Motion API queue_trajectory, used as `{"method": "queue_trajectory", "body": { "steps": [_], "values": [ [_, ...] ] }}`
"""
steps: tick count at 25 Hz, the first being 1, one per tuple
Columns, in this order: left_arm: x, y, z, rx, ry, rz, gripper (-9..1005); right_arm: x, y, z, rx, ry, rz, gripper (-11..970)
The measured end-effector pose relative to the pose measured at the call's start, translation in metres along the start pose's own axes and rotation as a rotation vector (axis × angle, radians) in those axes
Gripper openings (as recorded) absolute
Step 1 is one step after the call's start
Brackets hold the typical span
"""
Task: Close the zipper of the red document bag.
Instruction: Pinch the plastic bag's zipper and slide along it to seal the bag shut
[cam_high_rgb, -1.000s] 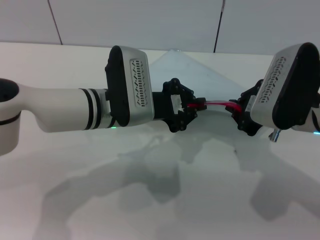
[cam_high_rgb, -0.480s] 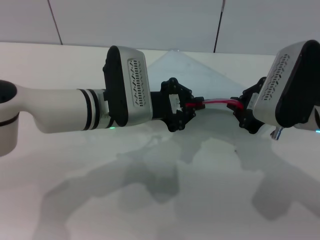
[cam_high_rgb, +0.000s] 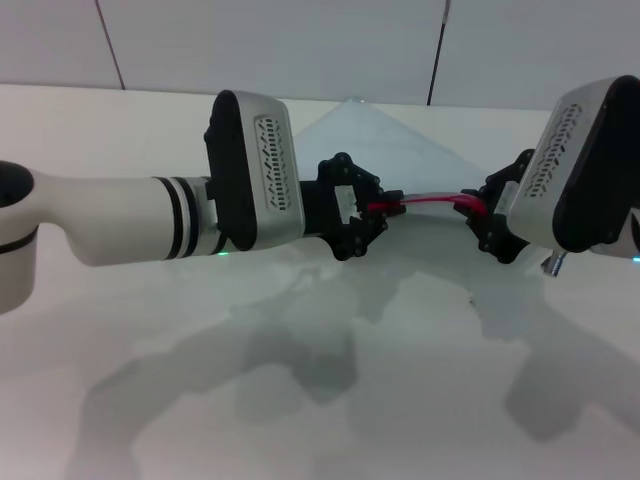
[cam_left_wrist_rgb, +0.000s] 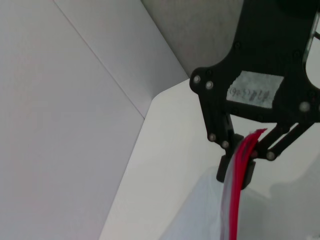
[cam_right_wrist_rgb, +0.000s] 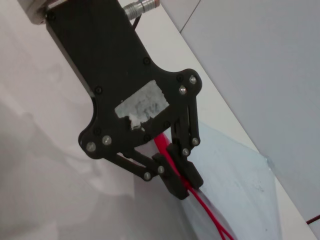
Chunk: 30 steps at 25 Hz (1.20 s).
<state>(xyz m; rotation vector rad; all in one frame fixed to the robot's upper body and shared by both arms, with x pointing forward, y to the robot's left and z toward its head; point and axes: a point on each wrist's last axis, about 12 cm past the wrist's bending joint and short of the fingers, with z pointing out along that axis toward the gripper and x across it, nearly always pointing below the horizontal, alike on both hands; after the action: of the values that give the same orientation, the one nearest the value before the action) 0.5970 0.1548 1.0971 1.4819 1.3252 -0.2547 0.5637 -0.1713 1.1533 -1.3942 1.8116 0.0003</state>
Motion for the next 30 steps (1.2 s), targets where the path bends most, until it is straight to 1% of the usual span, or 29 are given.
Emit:
{"method": "queue_trajectory", "body": {
  "steps": [12,30],
  "values": [
    [0.005,0.002,-0.004,-0.032,0.018,-0.016,92,0.002,-0.003,-0.006,0.024,-0.005,0.012,111],
    [0.009,0.001,-0.007,-0.041,0.029,-0.028,99,0.004,-0.006,-0.012,0.046,-0.011,0.026,117]
  ]
}}
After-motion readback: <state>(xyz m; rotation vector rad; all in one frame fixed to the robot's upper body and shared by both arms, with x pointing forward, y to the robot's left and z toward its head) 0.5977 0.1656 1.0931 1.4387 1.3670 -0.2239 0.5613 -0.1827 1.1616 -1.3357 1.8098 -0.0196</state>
